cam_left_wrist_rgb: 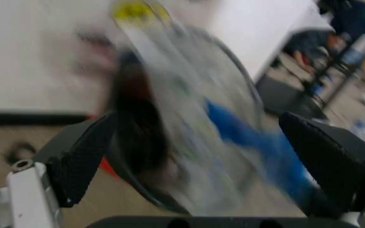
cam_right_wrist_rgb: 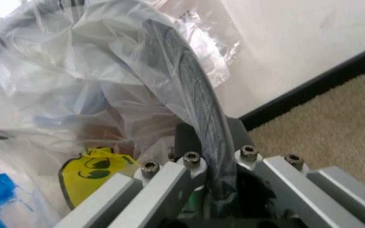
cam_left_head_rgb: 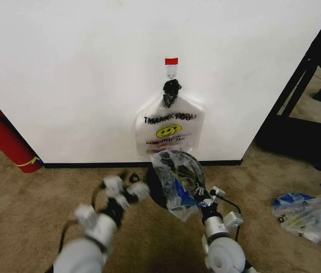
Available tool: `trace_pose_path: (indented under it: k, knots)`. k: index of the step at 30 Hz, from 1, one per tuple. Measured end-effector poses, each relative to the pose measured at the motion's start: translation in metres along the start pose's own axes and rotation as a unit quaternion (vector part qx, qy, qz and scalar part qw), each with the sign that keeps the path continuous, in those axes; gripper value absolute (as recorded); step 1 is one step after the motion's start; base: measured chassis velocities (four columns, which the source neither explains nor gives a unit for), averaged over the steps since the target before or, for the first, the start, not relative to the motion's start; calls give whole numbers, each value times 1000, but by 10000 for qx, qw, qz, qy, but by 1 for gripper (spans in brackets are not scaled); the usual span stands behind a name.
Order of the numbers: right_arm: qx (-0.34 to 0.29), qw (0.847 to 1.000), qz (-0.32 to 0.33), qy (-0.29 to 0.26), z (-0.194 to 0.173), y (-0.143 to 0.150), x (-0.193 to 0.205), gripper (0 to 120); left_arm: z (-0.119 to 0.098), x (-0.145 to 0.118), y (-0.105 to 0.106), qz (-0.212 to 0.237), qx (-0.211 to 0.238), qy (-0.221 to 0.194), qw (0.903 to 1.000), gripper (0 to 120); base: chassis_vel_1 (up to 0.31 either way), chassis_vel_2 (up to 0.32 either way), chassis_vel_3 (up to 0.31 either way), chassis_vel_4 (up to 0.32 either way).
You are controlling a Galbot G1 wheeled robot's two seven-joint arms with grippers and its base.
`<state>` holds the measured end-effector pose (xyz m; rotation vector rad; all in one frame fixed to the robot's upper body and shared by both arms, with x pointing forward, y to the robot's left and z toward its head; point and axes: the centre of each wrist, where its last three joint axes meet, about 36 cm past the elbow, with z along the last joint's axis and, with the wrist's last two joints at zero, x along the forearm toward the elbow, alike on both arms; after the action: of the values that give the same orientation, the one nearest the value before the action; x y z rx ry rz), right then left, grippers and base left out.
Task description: Pick up the garbage bag from the wall and place it over the trash bin.
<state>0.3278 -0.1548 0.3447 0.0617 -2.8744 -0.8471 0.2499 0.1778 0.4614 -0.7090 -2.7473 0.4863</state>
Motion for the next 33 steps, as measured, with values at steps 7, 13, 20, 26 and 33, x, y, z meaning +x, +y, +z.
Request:
trace_pose_path:
  k: [7,13,20,26,33]
  knots:
    - [311,9991,-299,-53,9,-9,-2,0,7,-20,-11,189,522,462,9974,100,0,0,0,0]
    - [388,9986,-341,-72,12,-14,-5,0,2,-36,-21,334,1026,592,9924,100,0,0,0,0]
    - [401,9985,-349,-124,9,-16,-9,0,18,-54,-23,296,1076,772,9908,99,0,0,0,0]
    - [400,9985,-359,-121,8,-15,-10,0,26,-70,-23,266,956,745,9923,89,0,0,0,0]
    - [393,9986,-351,-94,7,-16,-11,0,27,-71,-18,299,821,715,9936,66,0,0,0,0]
